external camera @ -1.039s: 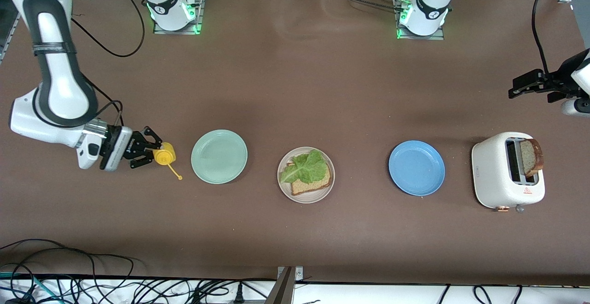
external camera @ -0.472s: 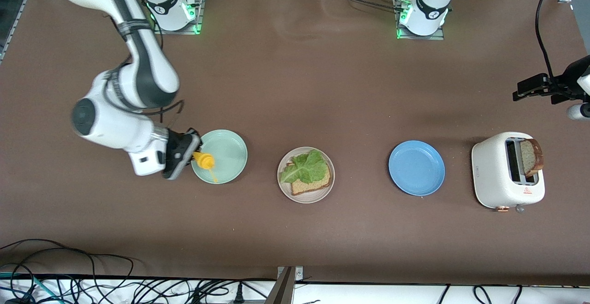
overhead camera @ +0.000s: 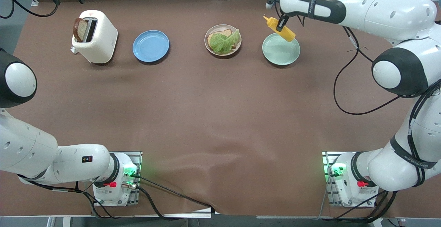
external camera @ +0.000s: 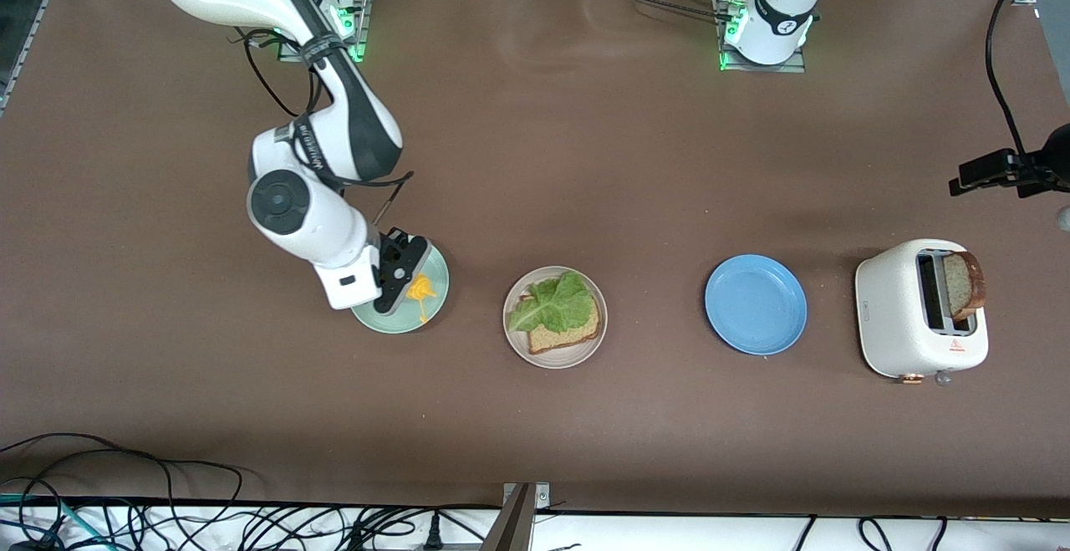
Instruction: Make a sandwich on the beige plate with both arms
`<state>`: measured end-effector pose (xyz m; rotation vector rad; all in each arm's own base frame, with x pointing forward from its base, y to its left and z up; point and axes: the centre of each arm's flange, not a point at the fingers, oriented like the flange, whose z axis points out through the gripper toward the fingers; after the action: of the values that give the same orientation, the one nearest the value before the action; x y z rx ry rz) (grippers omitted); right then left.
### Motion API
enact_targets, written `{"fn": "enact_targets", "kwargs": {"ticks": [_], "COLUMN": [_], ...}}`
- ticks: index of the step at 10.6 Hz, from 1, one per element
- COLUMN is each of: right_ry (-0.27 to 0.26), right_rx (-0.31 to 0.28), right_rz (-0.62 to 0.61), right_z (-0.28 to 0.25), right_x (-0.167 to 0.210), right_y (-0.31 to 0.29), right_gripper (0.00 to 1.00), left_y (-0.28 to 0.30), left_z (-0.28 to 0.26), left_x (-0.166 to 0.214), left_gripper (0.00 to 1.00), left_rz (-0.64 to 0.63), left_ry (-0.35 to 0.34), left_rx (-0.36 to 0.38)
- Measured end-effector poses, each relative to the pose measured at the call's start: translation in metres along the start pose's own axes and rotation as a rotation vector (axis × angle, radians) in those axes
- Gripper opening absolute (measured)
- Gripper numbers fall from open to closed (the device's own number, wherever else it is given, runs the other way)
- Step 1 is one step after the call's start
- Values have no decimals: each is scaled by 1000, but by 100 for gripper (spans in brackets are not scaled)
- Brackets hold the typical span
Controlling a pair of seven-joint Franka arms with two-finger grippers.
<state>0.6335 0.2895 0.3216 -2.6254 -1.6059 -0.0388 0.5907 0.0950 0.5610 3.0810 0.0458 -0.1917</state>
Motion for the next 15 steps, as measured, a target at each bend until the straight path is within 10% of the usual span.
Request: {"fn": "enact_targets", "kwargs": {"ticks": [5, 9, 15], "right_ry": [-167, -276, -613], "right_rx": [-109, -315, -660], "right_rz": [-154, -340, -592], "right_z": [12, 8, 29], "right_x": [43, 91, 153], "right_y": [-33, -74, -166], "right_gripper": [6, 6, 6], "left_y": [-45, -59, -89], "left_z": [21, 55, 129], "left_x": [19, 44, 84], "left_gripper": [100, 100, 100], "left_rz": [-58, -66, -91], "left_ry": [29, 41, 51], "left_rx": [31, 52, 54]}}
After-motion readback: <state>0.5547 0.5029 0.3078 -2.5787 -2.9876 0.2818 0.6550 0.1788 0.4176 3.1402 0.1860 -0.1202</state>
